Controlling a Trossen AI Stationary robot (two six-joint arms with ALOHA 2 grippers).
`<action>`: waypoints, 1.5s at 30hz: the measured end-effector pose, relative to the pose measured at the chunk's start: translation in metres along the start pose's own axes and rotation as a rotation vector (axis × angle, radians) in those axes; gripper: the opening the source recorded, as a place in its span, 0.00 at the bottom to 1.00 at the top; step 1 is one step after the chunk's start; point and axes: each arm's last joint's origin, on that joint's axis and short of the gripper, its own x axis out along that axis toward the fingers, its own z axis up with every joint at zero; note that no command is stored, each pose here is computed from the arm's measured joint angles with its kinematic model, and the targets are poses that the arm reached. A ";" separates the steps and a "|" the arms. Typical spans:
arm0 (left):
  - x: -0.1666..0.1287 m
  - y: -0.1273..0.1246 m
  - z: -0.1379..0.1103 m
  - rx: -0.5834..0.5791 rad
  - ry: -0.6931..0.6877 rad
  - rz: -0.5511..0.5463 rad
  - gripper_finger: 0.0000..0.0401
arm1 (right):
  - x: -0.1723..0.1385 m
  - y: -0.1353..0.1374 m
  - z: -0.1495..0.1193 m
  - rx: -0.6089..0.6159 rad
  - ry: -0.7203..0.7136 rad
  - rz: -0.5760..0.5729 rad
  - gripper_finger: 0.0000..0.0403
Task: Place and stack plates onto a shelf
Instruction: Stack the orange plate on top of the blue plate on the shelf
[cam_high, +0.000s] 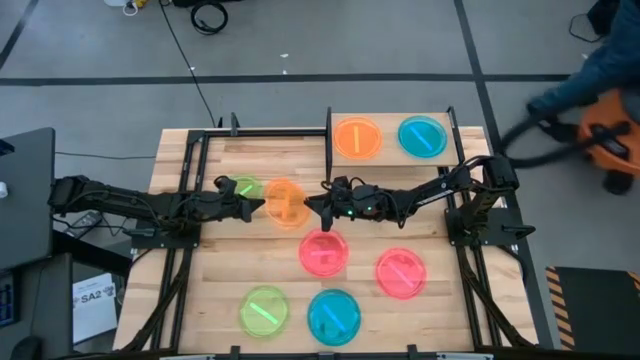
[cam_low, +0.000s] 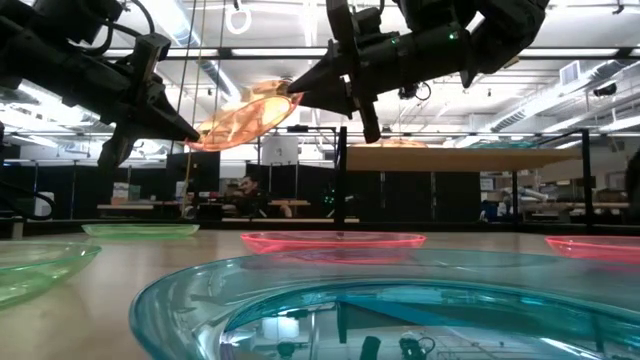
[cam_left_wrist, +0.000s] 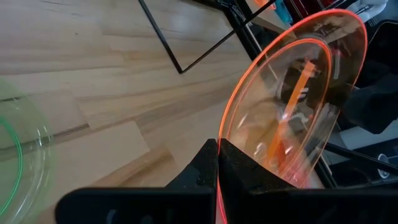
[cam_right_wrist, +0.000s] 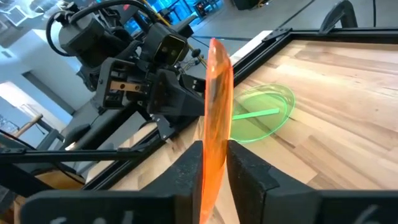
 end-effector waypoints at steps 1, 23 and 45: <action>0.000 0.000 0.000 0.000 0.000 0.000 0.02 | 0.000 0.000 0.000 0.000 0.000 -0.001 0.17; 0.000 -0.002 -0.003 0.048 0.099 -0.067 0.26 | 0.000 -0.002 0.001 -0.002 0.000 -0.011 0.11; -0.003 -0.019 0.004 0.024 0.104 -0.279 0.29 | 0.000 -0.003 0.000 -0.004 0.010 -0.016 0.03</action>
